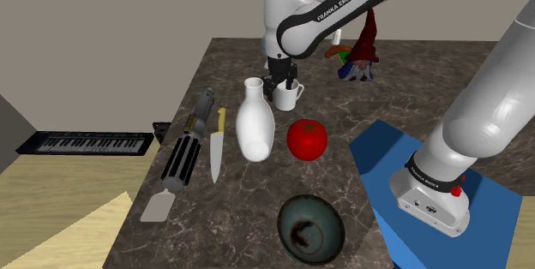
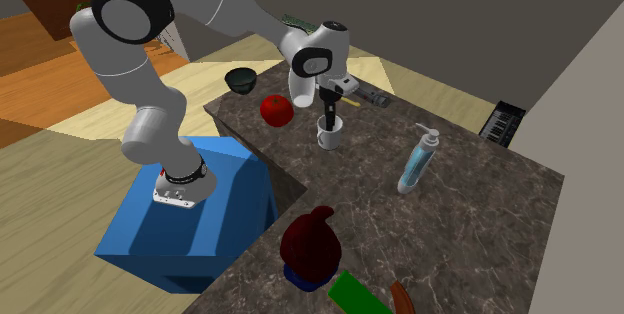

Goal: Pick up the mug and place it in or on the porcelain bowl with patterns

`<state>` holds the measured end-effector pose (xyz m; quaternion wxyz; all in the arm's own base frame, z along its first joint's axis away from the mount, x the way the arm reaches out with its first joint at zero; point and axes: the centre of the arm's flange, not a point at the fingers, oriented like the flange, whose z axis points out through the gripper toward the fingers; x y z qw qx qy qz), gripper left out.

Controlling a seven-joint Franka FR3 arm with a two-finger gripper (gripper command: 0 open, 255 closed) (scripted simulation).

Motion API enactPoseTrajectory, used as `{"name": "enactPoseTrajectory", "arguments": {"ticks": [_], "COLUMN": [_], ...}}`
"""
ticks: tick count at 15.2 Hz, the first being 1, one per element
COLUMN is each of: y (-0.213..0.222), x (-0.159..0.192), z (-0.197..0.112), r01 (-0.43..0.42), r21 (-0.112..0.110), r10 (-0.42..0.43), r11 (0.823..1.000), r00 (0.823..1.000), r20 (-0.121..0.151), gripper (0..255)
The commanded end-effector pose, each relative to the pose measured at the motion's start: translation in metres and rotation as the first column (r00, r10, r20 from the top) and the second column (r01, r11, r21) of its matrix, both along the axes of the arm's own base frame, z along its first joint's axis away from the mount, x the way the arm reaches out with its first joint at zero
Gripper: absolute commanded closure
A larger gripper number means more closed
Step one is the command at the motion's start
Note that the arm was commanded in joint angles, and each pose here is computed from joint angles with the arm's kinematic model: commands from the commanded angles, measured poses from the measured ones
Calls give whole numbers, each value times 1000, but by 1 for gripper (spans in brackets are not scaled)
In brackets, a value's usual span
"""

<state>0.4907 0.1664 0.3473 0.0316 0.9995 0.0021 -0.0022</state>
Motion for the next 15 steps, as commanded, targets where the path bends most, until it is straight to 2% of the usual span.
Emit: {"name": "enactPoseTrajectory", "arguments": {"ticks": [1,10,15], "y": [0,0,0], "x": [0,0,0], "z": [0,0,26], "r01": [0,0,0], "r21": [0,0,0], "r10": [0,0,0], "r11": [1000,1000,1000], "r00": [1000,1000,1000], "r20": [0,0,0], "gripper": [255,255,255]}}
